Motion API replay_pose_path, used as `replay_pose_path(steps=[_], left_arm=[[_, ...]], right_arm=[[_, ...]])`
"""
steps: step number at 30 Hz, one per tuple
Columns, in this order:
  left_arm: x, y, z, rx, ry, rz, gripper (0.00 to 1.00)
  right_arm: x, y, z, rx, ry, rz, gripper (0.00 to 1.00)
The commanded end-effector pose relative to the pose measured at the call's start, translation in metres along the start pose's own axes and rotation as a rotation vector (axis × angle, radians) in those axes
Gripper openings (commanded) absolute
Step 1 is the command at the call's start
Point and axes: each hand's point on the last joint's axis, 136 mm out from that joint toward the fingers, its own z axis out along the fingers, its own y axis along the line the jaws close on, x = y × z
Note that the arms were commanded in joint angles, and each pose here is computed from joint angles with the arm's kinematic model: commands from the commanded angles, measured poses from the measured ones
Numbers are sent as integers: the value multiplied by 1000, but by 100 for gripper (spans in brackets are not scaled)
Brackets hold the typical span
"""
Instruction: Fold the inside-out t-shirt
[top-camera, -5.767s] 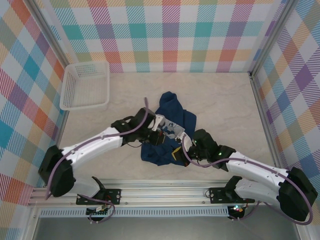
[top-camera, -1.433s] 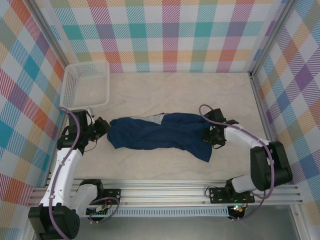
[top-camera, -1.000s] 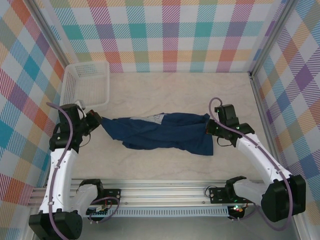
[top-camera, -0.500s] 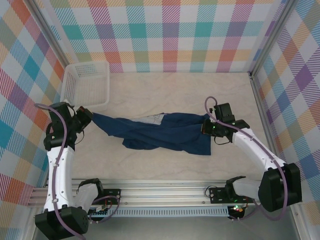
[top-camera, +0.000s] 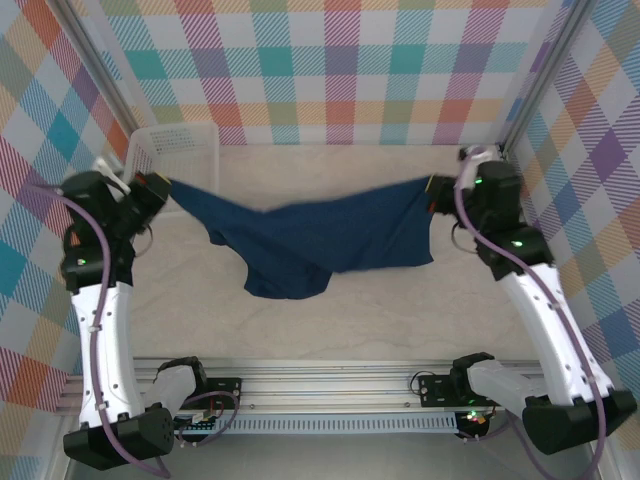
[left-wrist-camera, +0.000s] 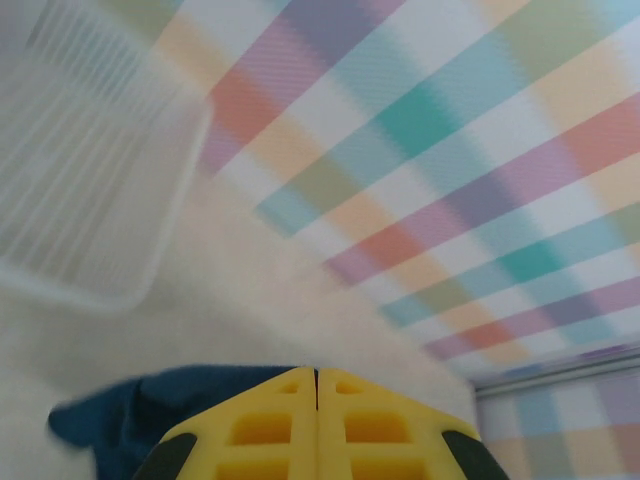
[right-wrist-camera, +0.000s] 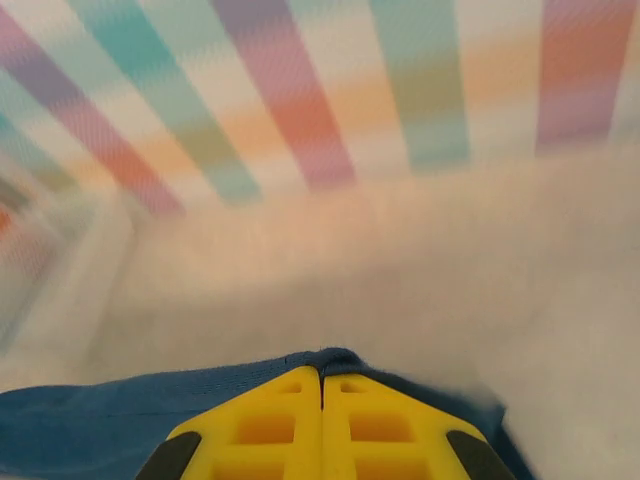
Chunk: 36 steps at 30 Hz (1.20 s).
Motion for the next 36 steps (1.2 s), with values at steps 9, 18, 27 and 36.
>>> replay_pose_path(steps=[9, 18, 27, 36], left_arm=[[-118, -116, -121, 67, -399, 193, 0], [-149, -165, -197, 95, -581, 314, 0], [-166, -142, -90, 72, -422, 237, 0], [-83, -39, 200, -132, -46, 222, 0]], right_arm=[[-137, 24, -122, 53, -369, -164, 0], [-154, 38, -203, 3, -480, -189, 0], [-167, 16, -141, 166, -427, -247, 0], [-105, -75, 122, 433, -130, -285, 0]])
